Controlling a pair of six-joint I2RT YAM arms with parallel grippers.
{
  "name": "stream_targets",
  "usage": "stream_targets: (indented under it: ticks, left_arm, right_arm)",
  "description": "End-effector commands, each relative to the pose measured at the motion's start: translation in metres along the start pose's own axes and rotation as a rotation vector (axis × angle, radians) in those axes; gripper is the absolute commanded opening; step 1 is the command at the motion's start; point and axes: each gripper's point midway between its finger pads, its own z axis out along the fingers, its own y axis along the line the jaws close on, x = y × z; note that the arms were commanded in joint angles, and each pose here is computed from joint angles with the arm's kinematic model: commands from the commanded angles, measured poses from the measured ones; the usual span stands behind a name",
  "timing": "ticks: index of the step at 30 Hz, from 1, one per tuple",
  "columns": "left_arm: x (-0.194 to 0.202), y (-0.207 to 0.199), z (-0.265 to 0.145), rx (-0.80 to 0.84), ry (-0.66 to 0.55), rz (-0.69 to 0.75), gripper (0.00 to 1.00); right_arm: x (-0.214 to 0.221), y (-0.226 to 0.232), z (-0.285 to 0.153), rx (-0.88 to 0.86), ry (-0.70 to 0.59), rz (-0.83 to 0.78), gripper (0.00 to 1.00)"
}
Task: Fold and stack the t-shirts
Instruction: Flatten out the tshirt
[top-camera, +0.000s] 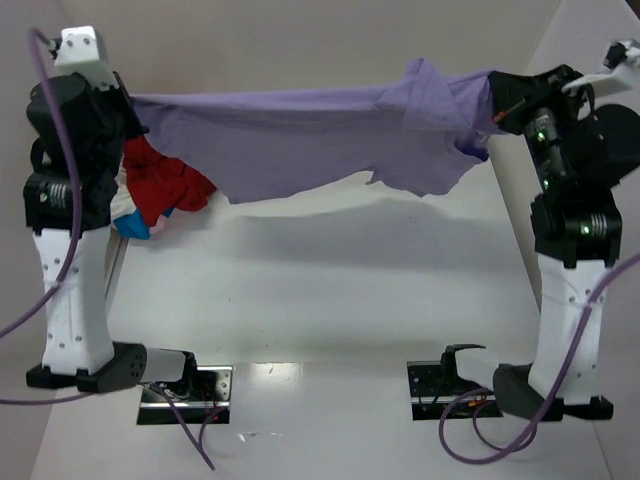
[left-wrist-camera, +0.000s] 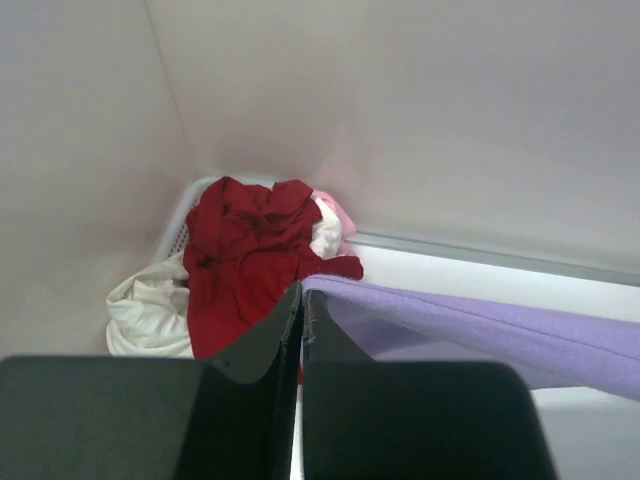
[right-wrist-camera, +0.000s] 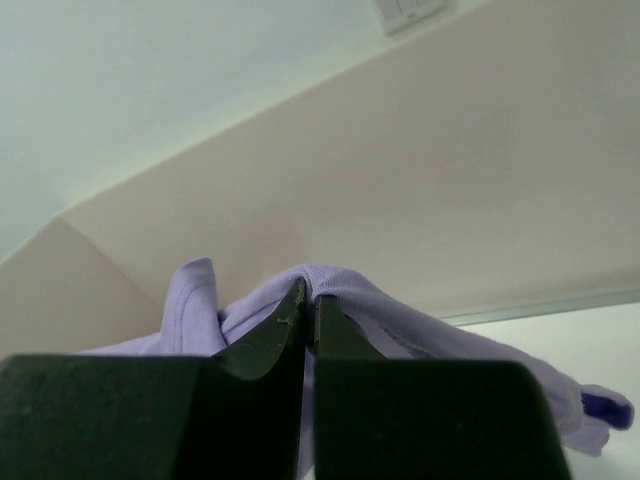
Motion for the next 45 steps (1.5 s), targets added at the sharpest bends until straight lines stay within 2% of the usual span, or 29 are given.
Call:
stream_targets:
  ticks: [1, 6, 10, 14, 16, 21, 22, 25, 26, 28, 33, 35, 36, 39, 41, 42, 44, 45]
  left_arm:
    - [-0.023, 0.011, -0.048, 0.017, -0.107, -0.031, 0.0]
    - [-0.024, 0.023, -0.106, 0.041, -0.153, -0.052, 0.0]
    - [-0.032, 0.034, -0.136, 0.02, -0.192, -0.064, 0.0]
    - [-0.042, 0.029, -0.13, 0.033, -0.202, -0.067, 0.0]
    - [-0.038, 0.019, -0.103, 0.046, -0.166, -0.056, 0.0]
    - [-0.001, -0.015, -0.021, 0.115, -0.044, -0.033, 0.0]
    - [0.023, -0.023, -0.004, 0.131, 0.015, -0.035, 0.0]
    - [0.068, -0.044, 0.035, 0.191, 0.102, -0.032, 0.0]
    - [0.098, -0.048, 0.048, 0.194, 0.166, -0.03, 0.0]
    - [0.134, -0.055, 0.074, 0.202, 0.235, -0.021, 0.0]
    - [0.229, -0.07, 0.13, 0.188, 0.411, 0.035, 0.0]
    - [0.239, -0.079, 0.148, 0.188, 0.423, 0.043, 0.0]
    - [0.265, -0.085, 0.162, 0.183, 0.474, 0.058, 0.0]
    - [0.292, -0.093, 0.194, 0.161, 0.508, 0.089, 0.0]
    - [0.303, -0.1, 0.207, 0.157, 0.518, 0.097, 0.0]
    - [0.322, -0.102, 0.216, 0.154, 0.549, 0.105, 0.0]
    - [0.324, -0.101, 0.228, 0.129, 0.54, 0.11, 0.0]
    - [0.338, -0.102, 0.233, 0.127, 0.562, 0.116, 0.0]
  right_arm:
    - [-0.021, 0.016, -0.039, -0.046, -0.065, -0.034, 0.0]
    - [-0.025, 0.027, -0.101, -0.072, -0.092, -0.02, 0.0]
    - [-0.034, 0.031, -0.134, -0.056, -0.114, -0.019, 0.0]
    - [-0.044, 0.027, -0.144, 0.001, -0.126, -0.015, 0.0]
    - [-0.039, 0.015, -0.132, 0.053, -0.109, -0.011, 0.0]
    - [0.028, -0.05, -0.076, 0.254, 0.036, 0.002, 0.0]
    - [0.058, -0.072, -0.066, 0.315, 0.105, -0.001, 0.0]
    - [0.104, -0.108, -0.048, 0.398, 0.173, -0.001, 0.0]
    - [0.118, -0.117, -0.041, 0.412, 0.198, -0.002, 0.0]
    - [0.149, -0.142, -0.031, 0.462, 0.246, -0.007, 0.0]
    - [0.203, -0.193, -0.01, 0.558, 0.329, -0.013, 0.0]
    - [0.216, -0.216, 0.003, 0.597, 0.331, -0.003, 0.0]
    - [0.222, -0.218, 0.008, 0.588, 0.342, 0.002, 0.0]
    - [0.253, -0.241, 0.024, 0.606, 0.392, 0.008, 0.0]
    - [0.278, -0.254, 0.032, 0.619, 0.438, 0.013, 0.0]
    - [0.281, -0.258, 0.038, 0.614, 0.43, 0.012, 0.0]
    - [0.292, -0.266, 0.044, 0.62, 0.441, 0.013, 0.0]
    - [0.299, -0.271, 0.052, 0.62, 0.44, 0.013, 0.0]
